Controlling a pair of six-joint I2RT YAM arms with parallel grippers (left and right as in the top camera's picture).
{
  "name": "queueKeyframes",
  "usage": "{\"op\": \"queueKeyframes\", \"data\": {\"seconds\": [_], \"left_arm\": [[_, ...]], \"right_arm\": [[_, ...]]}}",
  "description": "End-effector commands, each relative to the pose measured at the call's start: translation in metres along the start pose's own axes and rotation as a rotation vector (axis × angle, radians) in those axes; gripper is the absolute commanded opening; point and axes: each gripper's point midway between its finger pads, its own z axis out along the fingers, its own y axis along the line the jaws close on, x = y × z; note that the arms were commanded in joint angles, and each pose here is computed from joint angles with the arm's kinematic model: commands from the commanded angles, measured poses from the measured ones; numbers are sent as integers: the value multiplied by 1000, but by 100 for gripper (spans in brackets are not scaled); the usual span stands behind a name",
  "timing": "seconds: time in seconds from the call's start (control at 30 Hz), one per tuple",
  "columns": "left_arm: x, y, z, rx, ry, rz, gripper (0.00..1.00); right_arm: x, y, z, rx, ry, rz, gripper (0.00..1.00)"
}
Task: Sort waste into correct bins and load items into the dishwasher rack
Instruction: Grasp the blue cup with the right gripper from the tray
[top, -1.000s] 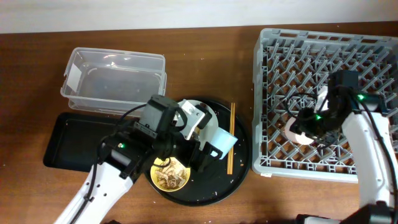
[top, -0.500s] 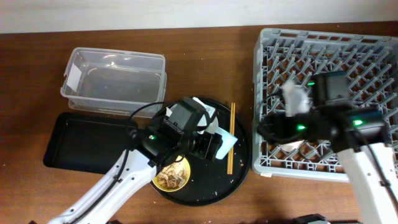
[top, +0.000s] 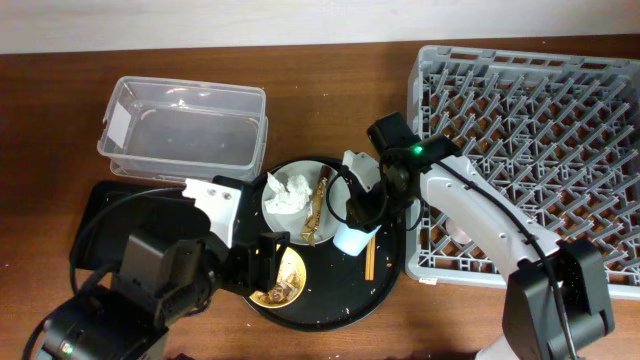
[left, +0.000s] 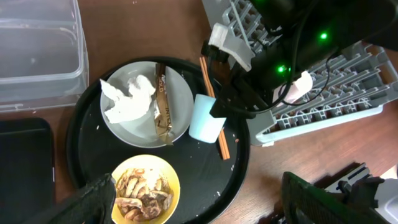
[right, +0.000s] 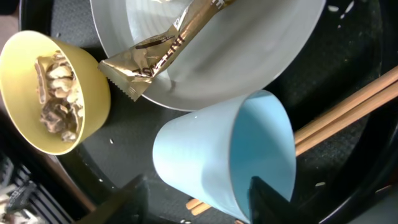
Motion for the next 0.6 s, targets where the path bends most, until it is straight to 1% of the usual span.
{"op": "queueKeyframes", "data": {"seconds": [0.0,0.03,0.07,0.17,0.23,0.3,0.37,0.4,0.43,0.5,0.53,0.57], "left_arm": [[-3,2,-3,-12,-11,-16,84],[-3,2,-3,-12,-11,-16,84],[-3,2,-3,-12,-11,-16,84],[-3,2,-3,-11,-12,-16,84],[-3,2,-3,-12,-12,-16,84],[-3,2,-3,-11,-14,-15,84],[-6,1,-3,-8,-24,-15,84],[-6,1,-3,-8,-26,-14,84],[-6,1,-3,-8,-25,-14,84],[-6,1,-3,-8,-25,-14,84],[-6,2,-3,-11,-24,-14,84],[-5,2,-3,-13,-20,-15,84]], "right_arm": [[6,8,7,-48,33,-7,33],[10,11,7,-65,46,0,24],[14,12,7,-70,63,12,23],[19,13,6,-73,84,43,9],[17,17,0,-61,67,79,5],[13,28,-7,-44,38,120,6],[14,35,-9,59,27,207,11],[16,40,-5,102,34,237,19],[17,45,-2,118,39,250,19],[14,58,3,123,25,258,45],[12,58,2,123,17,275,52],[8,56,-2,125,-1,295,54]]}}
